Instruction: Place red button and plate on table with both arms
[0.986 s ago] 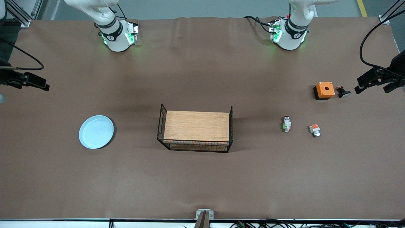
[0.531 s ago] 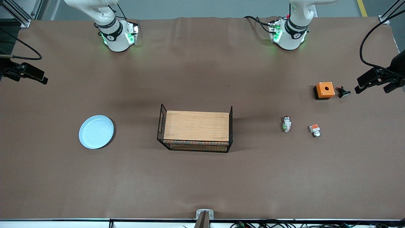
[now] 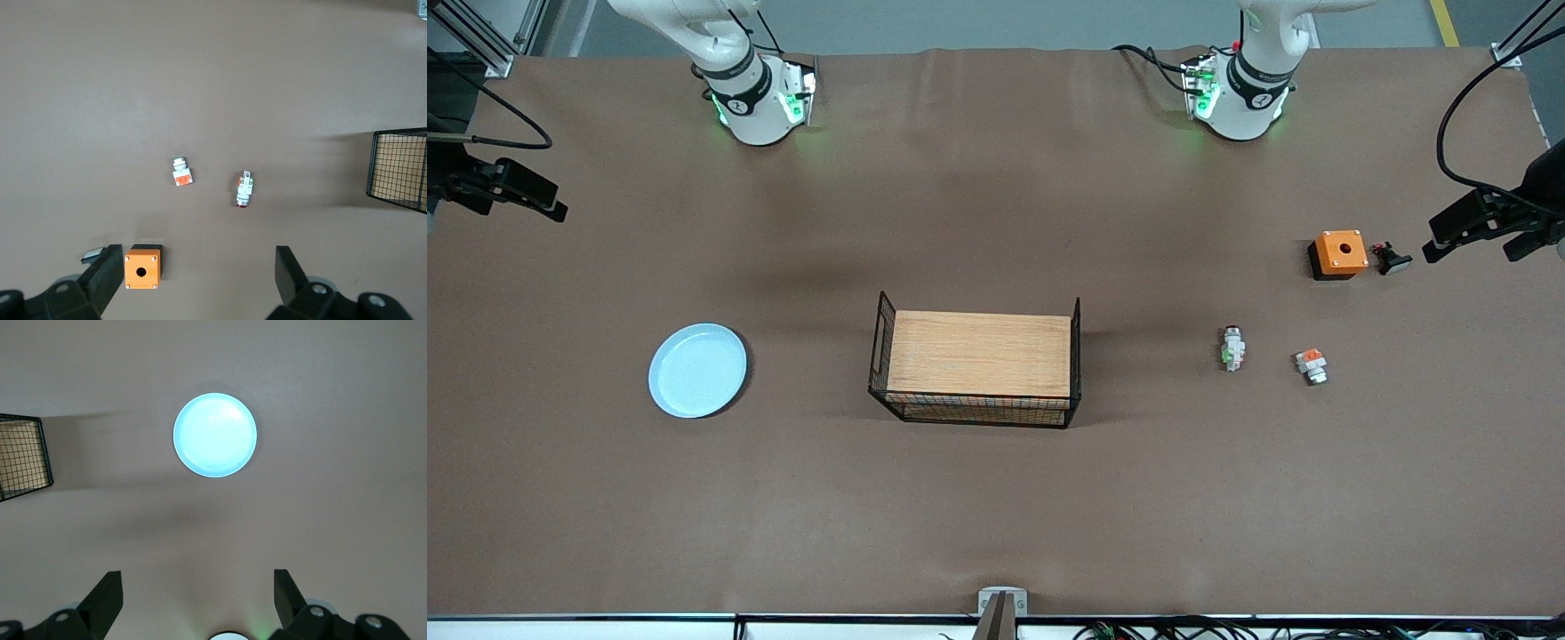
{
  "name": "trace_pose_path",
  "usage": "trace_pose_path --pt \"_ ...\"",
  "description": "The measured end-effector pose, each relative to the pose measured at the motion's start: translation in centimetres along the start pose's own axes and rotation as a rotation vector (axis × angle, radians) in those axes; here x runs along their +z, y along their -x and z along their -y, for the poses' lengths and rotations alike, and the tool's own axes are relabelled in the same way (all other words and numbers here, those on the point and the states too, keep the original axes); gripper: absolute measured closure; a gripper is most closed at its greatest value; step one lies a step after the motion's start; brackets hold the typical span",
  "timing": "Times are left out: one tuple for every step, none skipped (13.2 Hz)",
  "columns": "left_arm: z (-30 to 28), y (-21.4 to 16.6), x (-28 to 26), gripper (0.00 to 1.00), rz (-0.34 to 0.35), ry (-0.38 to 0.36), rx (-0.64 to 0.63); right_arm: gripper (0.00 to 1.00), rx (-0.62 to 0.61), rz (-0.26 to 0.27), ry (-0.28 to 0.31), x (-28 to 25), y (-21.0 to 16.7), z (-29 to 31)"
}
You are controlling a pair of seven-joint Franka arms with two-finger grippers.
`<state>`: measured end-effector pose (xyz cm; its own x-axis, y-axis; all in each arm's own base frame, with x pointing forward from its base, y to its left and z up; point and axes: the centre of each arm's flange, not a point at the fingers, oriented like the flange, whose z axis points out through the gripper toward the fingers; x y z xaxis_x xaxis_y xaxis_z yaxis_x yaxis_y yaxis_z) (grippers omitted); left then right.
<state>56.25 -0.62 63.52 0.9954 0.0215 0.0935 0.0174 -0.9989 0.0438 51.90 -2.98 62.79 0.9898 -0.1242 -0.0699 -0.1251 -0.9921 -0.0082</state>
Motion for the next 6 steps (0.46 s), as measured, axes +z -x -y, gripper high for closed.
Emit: trace_pose_path --pt "-0.05 0.00 0.00 0.00 0.000 0.000 0.001 0.00 0.001 0.002 0.000 0.09 -0.01 -0.08" --pt "-0.09 0.00 0.00 0.00 0.000 0.000 0.002 0.00 0.000 0.002 0.000 0.09 0.00 -0.05" --pt "-0.11 0.00 0.00 0.00 0.000 0.000 0.002 0.00 -0.002 0.002 0.000 0.09 0.00 0.03" --pt "-0.11 0.00 0.00 0.00 0.000 0.000 0.002 0.00 -0.003 -0.001 0.000 0.04 -0.02 0.09" --pt "-0.11 0.00 0.01 0.00 0.000 0.000 0.002 0.00 -0.003 -0.007 0.000 -0.14 -0.04 0.12" --pt "-0.11 0.00 0.00 0.00 0.000 0.000 0.002 0.00 -0.003 -0.015 -0.001 -0.44 -0.04 0.15"
